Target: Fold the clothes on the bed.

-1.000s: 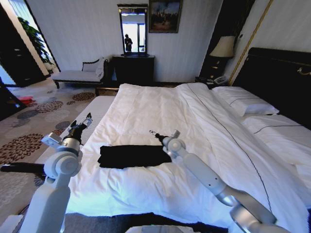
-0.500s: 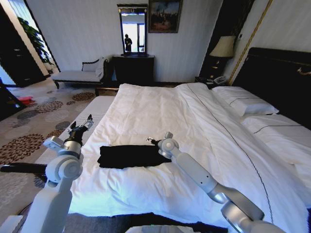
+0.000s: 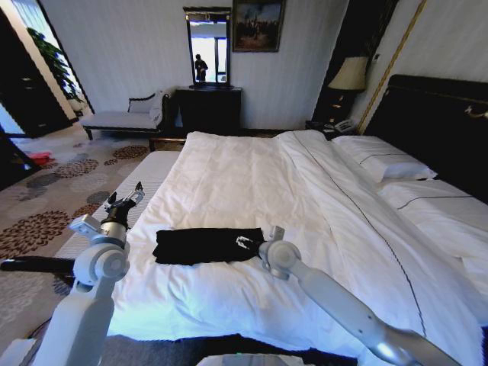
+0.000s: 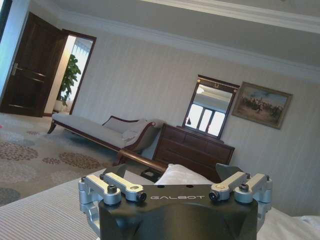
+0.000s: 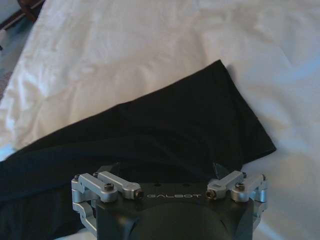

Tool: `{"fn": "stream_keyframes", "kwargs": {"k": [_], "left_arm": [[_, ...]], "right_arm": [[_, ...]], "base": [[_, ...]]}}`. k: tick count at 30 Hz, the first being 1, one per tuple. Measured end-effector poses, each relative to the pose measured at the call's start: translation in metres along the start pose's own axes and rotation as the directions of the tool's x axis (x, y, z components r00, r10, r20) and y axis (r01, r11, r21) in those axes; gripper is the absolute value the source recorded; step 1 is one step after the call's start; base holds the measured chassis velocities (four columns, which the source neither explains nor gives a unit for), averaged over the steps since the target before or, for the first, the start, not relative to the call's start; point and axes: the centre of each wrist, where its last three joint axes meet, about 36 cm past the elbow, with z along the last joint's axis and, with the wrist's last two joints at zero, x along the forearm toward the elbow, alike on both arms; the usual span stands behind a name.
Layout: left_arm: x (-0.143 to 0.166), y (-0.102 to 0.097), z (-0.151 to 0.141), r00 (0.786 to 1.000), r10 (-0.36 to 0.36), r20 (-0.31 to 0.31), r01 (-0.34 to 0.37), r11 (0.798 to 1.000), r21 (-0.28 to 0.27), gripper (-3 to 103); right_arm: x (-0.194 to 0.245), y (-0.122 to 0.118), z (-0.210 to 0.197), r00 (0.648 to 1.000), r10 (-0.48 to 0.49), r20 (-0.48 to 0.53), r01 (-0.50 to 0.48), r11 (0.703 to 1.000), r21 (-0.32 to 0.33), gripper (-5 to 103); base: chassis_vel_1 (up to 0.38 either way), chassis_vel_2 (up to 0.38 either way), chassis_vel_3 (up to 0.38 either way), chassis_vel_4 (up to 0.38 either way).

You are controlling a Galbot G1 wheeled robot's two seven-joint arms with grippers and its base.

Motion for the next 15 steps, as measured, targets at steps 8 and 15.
{"fn": "stream_keyframes", "kwargs": {"k": [8, 15], "left_arm": [[-0.001, 0.006, 0.001, 1.000, -0.018, -0.003, 0.017, 1.000, -0.008, 100], [-0.016, 0.011, 0.029, 0.992, 0.002, -0.127, -0.001, 1.000, 0.004, 100]], "right_arm": [[0.000, 0.033, -0.045, 0.987, -0.125, 0.101, 0.130, 0.990, -0.049, 100], [-0.023, 0.057, -0.064, 0.963, -0.183, 0.200, 0.198, 0.978, -0.060, 100]], "base": [[0.000, 0.000, 0.000, 0.000], [0.000, 0.000, 0.000, 0.000]]}}
